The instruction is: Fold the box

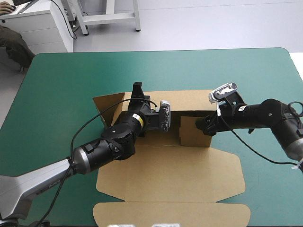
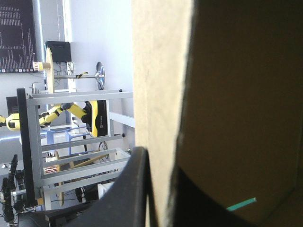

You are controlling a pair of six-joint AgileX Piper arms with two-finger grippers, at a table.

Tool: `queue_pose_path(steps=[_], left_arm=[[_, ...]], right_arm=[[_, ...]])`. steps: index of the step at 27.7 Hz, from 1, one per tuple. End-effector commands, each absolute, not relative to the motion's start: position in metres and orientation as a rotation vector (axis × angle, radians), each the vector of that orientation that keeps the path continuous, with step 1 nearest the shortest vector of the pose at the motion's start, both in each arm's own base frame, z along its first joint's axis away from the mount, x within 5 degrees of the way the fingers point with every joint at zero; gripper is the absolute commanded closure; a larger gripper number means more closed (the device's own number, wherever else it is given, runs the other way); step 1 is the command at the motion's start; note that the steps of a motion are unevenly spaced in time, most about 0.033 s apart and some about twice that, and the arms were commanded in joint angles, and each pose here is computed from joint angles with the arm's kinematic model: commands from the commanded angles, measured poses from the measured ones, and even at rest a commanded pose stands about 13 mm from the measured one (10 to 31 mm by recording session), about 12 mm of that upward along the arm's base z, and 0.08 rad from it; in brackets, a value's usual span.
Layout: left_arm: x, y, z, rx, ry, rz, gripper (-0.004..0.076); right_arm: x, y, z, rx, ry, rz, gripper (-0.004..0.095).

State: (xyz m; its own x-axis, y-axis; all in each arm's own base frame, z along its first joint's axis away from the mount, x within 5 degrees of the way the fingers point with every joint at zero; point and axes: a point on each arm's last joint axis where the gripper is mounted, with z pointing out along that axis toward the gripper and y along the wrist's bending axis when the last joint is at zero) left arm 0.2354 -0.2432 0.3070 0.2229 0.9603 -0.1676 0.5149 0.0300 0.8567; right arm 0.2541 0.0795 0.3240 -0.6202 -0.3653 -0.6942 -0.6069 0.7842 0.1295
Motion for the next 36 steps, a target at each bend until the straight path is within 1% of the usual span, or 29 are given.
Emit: queue_pose_path(steps=[1,2,4,5,6,8,9,11,13,14,20,23,26,27,29,32,34,36], left_arm=[[0.229,-0.245,0.293,1.574,1.592,0.469,0.0731],[0.229,-0.245,0.293,1.574,1.592,0.469,0.0731],[0.229,-0.245,0.293,1.574,1.592,0.469,0.0731],[0.229,-0.245,0.293,1.575,1.587,0.467,0.0731],[0.229,-0.245,0.293,1.575,1.587,0.467,0.0731],[0.229,-0.246,0.295,1.571,1.578,0.457,0.0731],[0.229,-0.246,0.295,1.571,1.576,0.455,0.0731],[0.229,-0.246,0.295,1.569,1.575,0.455,0.0731],[0.229,-0.246,0.295,1.569,1.572,0.451,0.0731],[0.229,-0.247,0.295,1.569,1.57,0.449,0.0731],[0.229,-0.247,0.296,1.568,1.566,0.445,0.073],[0.23,-0.249,0.303,1.545,1.562,0.432,0.0694],[0.229,-0.25,0.322,1.479,1.538,0.385,0.0575],[0.228,-0.251,0.332,1.446,1.519,0.359,0.0509],[0.226,-0.25,0.348,1.395,1.494,0.327,0.0415],[0.217,-0.249,0.367,1.352,1.465,0.301,0.0252],[0.205,-0.25,0.377,1.35,1.443,0.288,0.0196],[0.192,-0.251,0.382,1.361,1.427,0.277,0.0186]], right_arm=[[0.267,0.076,0.337,-0.657,2.177,0.375,0.0198],[0.268,0.076,0.336,-0.655,2.176,0.371,0.021],[0.271,0.077,0.332,-0.647,2.195,0.39,0.031],[0.273,0.077,0.33,-0.642,2.201,0.395,0.0436],[0.273,0.078,0.33,-0.639,2.2,0.4,0.0506],[0.273,0.077,0.331,-0.637,2.193,0.39,0.0689],[0.272,0.077,0.332,-0.637,2.191,0.389,0.0763],[0.271,0.076,0.333,-0.641,2.186,0.382,0.0861],[0.27,0.077,0.333,-0.647,2.191,0.387,0.0912],[0.27,0.077,0.333,-0.658,2.19,0.386,0.0928],[0.27,0.077,0.334,-0.654,2.184,0.386,0.0926],[0.274,0.075,0.336,-0.589,2.162,0.361,0.0926],[0.279,0.072,0.34,-0.495,2.131,0.352,0.0926],[0.28,0.072,0.341,-0.469,2.123,0.35,0.0926],[0.281,0.071,0.343,-0.417,2.112,0.354,0.0926],[0.284,0.068,0.345,-0.353,2.093,0.34,0.0924],[0.285,0.067,0.345,-0.32,2.09,0.332,0.0924],[0.286,0.065,0.346,-0.302,2.087,0.318,0.0924]])
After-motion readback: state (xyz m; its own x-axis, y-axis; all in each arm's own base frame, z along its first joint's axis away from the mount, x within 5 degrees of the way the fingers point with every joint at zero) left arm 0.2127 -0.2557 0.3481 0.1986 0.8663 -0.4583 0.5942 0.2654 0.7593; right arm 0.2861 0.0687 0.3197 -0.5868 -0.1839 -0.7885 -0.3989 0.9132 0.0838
